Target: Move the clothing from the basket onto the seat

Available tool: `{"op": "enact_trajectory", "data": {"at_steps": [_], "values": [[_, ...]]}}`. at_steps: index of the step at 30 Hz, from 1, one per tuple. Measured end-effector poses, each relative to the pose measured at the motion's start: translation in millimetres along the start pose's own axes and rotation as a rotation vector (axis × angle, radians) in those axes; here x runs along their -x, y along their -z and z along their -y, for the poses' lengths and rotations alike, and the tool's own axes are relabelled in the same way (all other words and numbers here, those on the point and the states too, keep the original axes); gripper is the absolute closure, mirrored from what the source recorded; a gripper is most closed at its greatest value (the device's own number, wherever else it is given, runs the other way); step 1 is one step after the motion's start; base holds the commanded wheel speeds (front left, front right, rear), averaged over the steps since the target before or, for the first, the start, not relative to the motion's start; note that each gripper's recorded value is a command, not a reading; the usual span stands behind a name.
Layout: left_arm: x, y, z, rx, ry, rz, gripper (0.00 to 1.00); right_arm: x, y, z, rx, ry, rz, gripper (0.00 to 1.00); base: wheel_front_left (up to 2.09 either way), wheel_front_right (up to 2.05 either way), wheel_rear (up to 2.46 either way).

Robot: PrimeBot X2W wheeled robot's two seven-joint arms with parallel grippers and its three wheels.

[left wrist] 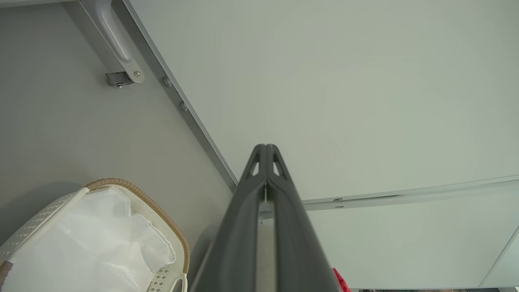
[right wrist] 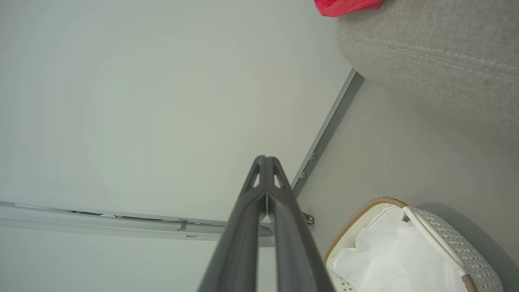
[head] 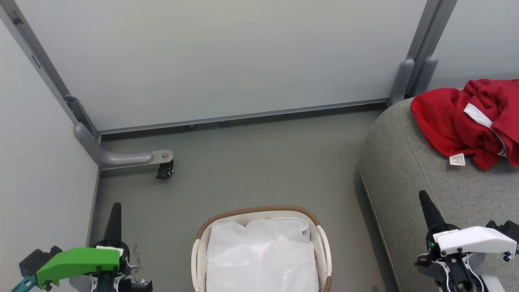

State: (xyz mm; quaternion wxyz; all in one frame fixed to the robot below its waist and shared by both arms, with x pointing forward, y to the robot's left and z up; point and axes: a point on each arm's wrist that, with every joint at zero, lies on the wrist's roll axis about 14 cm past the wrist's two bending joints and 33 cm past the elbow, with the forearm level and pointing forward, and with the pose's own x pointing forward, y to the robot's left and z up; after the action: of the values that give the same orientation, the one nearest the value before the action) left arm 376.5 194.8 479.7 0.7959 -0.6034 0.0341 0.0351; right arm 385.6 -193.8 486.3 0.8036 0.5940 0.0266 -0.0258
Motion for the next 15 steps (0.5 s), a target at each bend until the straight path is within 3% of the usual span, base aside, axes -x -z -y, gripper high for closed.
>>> {"op": "enact_trajectory", "data": {"at_steps": [15], "values": [[-3.3,-4.4,7.5,0.111,0.027,0.001,1.0,-0.4,-3.7,-5.5,-0.12,-0.021,0.001,1.0,0.0,0.0,0.0]]}}
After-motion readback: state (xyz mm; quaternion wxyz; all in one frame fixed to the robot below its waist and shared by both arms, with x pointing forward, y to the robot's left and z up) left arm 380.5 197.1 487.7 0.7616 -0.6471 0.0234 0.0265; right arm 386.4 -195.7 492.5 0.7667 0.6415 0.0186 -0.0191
